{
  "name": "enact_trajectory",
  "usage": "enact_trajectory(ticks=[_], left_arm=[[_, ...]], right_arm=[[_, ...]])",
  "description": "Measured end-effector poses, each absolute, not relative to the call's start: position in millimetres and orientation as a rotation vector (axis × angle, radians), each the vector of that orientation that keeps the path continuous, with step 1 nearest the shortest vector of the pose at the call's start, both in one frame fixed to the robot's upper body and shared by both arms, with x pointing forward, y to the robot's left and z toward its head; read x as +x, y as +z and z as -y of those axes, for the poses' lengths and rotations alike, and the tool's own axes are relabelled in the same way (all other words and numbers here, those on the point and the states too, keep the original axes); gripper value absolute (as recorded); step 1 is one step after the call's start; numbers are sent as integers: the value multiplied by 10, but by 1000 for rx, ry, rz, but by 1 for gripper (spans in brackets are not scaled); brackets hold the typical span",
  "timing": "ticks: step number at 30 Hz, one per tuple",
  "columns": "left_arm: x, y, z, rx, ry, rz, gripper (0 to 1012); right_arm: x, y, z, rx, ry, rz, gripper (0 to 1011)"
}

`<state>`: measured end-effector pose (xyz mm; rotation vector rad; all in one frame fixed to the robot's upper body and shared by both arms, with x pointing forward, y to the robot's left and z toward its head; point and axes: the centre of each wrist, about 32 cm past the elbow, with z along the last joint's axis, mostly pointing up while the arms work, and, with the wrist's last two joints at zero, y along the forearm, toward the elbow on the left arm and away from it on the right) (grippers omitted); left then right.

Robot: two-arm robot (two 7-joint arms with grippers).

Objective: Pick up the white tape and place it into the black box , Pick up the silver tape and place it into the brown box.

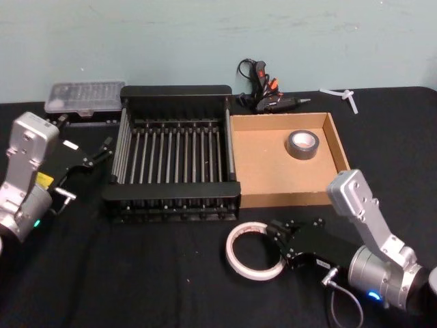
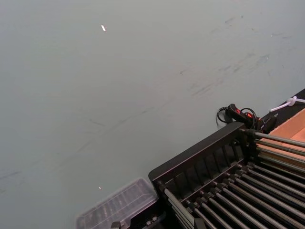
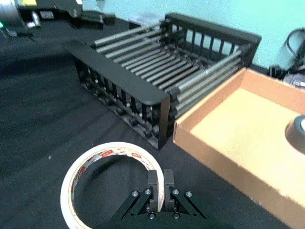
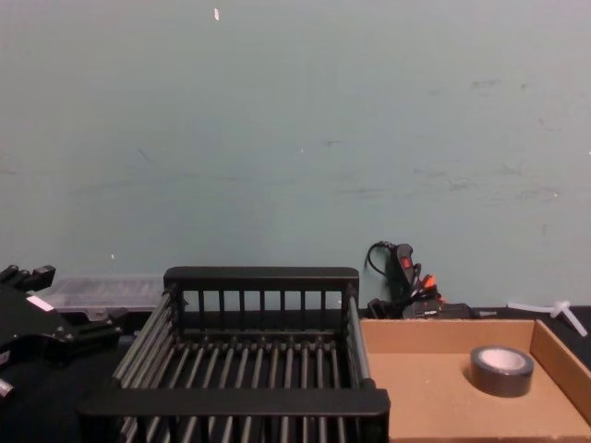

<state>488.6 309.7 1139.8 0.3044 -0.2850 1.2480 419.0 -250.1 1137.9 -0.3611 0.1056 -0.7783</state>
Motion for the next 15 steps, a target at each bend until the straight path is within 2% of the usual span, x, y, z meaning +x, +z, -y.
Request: enact_trajectory(ticks=[15], left_arm=[[4886,11398,-3097,304,1248,285,1001]], right_arm=[[4249,11675,2563,-260,-704,-22,81]])
